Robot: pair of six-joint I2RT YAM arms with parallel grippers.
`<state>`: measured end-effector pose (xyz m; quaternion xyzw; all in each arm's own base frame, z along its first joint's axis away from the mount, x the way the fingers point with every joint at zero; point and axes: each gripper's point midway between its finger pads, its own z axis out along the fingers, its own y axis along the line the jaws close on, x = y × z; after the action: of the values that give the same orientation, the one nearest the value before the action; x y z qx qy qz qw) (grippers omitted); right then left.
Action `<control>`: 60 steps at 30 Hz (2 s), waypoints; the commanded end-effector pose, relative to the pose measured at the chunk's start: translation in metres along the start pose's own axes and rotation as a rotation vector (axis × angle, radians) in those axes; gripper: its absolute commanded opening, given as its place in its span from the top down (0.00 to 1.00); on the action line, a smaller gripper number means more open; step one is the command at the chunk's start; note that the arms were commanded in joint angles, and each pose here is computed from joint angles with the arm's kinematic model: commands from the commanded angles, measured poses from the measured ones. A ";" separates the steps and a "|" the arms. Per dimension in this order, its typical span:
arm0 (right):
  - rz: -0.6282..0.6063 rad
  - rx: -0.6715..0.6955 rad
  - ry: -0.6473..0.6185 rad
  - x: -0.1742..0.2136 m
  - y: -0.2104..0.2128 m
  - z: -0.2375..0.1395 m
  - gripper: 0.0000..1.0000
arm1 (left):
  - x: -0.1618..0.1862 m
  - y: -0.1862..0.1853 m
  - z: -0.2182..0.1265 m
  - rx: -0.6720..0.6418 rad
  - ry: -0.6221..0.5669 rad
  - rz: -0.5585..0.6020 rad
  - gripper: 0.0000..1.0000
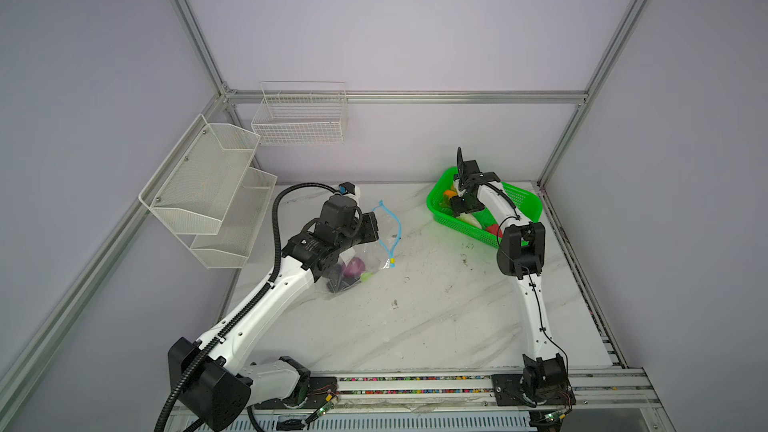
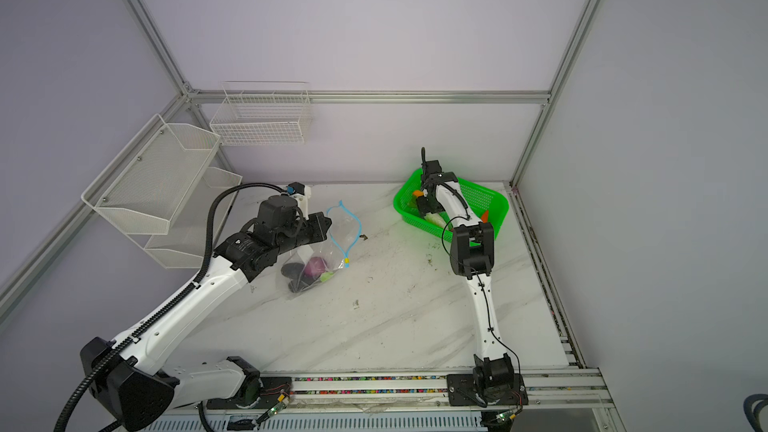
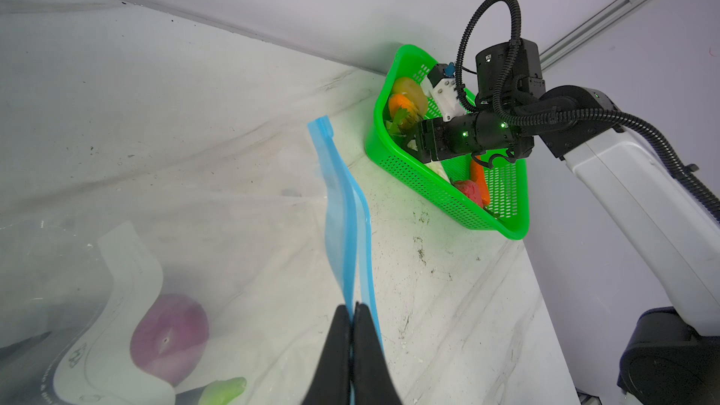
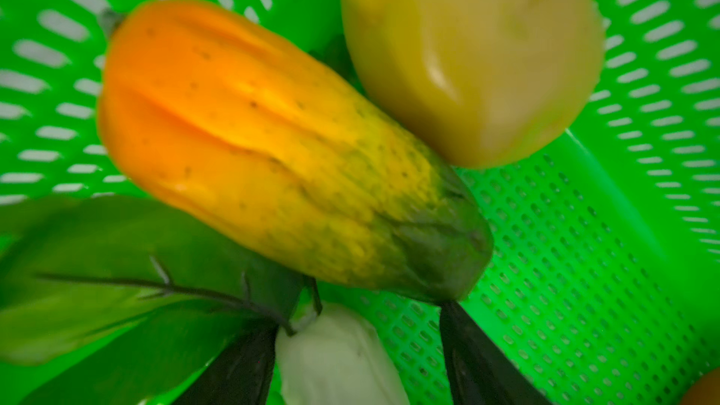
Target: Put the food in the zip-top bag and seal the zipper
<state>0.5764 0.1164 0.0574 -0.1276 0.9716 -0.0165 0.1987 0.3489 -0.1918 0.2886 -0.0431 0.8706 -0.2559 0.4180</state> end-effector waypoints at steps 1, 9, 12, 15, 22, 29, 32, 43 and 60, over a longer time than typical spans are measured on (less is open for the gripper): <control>-0.007 -0.007 0.042 0.010 0.004 0.011 0.37 | -0.006 -0.004 0.000 0.019 -0.028 0.008 1.00; 0.006 -0.018 0.019 0.003 0.005 0.000 0.41 | -0.006 -0.004 0.001 0.020 -0.026 0.004 1.00; 0.013 -0.012 -0.001 -0.002 0.003 -0.007 0.43 | -0.006 -0.005 0.000 0.024 -0.026 0.004 1.00; 0.029 -0.007 -0.035 -0.012 0.000 -0.017 0.46 | -0.006 -0.005 -0.001 0.024 -0.026 0.004 1.00; 0.066 0.005 -0.125 -0.036 -0.006 -0.045 0.46 | -0.006 -0.004 -0.001 0.023 -0.027 0.000 1.00; 0.054 -0.045 -0.127 -0.035 0.001 -0.060 0.38 | -0.006 -0.004 -0.003 0.024 -0.030 0.002 1.00; 0.012 -0.124 -0.109 -0.026 0.011 -0.066 0.32 | -0.006 -0.004 -0.003 0.026 -0.029 0.007 1.00; -0.072 -0.269 -0.027 0.006 0.020 -0.065 0.39 | -0.011 -0.008 -0.009 0.036 -0.039 0.021 1.00; -0.074 -0.165 0.117 0.033 0.017 -0.007 0.29 | -0.008 -0.006 -0.010 0.031 -0.036 0.012 1.00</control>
<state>0.5484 0.1217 0.0685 -0.1690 0.9703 0.0618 0.1615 0.3490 -0.1920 0.2883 -0.0427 0.8708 -0.2559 0.4176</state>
